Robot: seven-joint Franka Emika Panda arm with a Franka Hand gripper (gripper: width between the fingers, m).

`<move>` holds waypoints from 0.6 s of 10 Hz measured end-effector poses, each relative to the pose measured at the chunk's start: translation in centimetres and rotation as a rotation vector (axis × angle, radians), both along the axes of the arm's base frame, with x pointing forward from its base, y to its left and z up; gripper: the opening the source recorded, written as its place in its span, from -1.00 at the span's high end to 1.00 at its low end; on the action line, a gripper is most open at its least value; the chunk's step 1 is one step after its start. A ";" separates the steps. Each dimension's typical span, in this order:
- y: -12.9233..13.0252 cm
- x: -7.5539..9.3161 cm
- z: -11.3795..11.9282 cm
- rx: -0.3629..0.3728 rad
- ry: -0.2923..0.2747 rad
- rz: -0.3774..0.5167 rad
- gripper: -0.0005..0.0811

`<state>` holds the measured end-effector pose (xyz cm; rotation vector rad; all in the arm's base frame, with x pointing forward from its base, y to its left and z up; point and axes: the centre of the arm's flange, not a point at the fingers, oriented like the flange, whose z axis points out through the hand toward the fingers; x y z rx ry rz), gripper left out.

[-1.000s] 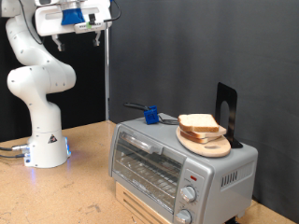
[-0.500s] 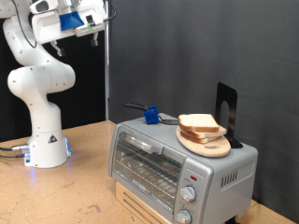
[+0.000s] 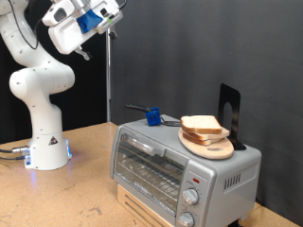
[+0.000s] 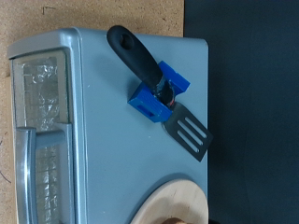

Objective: Make a piece of toast with the oven

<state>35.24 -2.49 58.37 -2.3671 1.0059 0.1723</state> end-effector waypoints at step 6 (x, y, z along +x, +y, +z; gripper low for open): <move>1.3 1.4 -6.6 -0.009 -0.115 -0.026 -0.98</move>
